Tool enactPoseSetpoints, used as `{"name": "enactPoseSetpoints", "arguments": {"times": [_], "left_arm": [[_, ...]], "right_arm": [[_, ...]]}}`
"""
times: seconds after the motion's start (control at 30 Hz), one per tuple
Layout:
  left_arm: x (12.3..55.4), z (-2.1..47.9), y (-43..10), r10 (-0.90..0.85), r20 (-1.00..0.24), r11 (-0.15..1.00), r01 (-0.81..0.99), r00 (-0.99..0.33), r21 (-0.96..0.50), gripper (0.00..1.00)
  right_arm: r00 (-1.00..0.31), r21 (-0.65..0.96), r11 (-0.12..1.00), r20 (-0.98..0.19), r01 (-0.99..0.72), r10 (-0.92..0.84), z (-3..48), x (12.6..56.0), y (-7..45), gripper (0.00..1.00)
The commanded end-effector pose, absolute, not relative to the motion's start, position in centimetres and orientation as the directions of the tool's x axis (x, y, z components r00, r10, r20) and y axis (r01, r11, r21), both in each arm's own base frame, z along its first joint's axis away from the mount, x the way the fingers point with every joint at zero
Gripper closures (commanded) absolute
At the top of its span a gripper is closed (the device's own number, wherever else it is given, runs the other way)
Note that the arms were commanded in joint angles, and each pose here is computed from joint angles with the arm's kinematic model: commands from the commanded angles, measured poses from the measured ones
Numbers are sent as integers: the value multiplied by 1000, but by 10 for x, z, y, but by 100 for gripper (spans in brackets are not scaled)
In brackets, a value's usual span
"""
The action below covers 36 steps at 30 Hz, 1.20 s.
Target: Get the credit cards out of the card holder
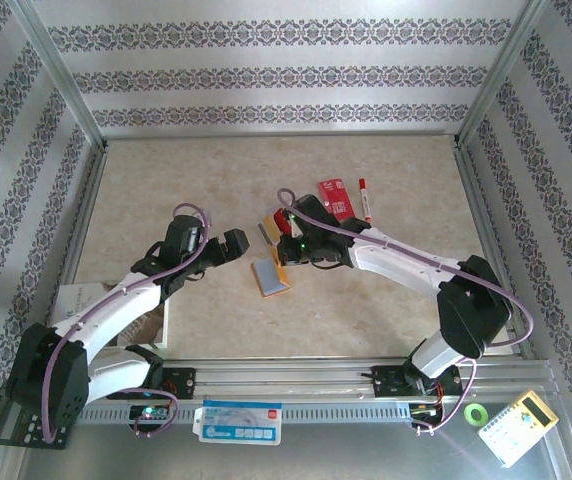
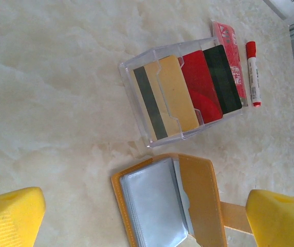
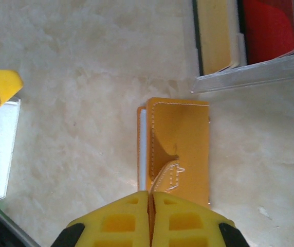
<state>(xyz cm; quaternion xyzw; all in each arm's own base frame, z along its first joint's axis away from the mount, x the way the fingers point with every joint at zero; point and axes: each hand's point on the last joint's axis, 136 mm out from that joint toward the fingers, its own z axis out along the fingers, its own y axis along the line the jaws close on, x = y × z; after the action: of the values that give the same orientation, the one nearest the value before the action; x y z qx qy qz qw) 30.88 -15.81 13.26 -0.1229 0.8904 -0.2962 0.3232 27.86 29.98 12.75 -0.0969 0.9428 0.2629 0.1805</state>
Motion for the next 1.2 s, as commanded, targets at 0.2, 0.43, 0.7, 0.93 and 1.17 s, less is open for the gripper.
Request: {"name": "enactPoseSetpoints", "arguments": {"times": [0.2, 0.43, 0.7, 0.93, 1.17], "left_arm": [[305, 136, -191, -307, -465, 758, 81, -831, -647, 13], [304, 122, -251, -165, -455, 771, 173, -875, -612, 40], [303, 98, -292, -117, -358, 735, 161, -926, -659, 58], [292, 68, -300, -96, -337, 787, 136, -937, -602, 68], [281, 58, -285, -130, -337, 804, 100, -933, -586, 75]], "right_arm": [[-958, 411, 899, -284, -153, -33, 83, 266, 232, 95], [-960, 389, 916, -279, -103, 11, 65, 282, 202, 95], [-972, 458, 884, -236, -92, 21, 49, 292, 217, 95], [-980, 514, 854, -198, -76, 32, 44, 281, 230, 95], [-980, 513, 856, -193, -63, 44, 41, 273, 237, 91]]}}
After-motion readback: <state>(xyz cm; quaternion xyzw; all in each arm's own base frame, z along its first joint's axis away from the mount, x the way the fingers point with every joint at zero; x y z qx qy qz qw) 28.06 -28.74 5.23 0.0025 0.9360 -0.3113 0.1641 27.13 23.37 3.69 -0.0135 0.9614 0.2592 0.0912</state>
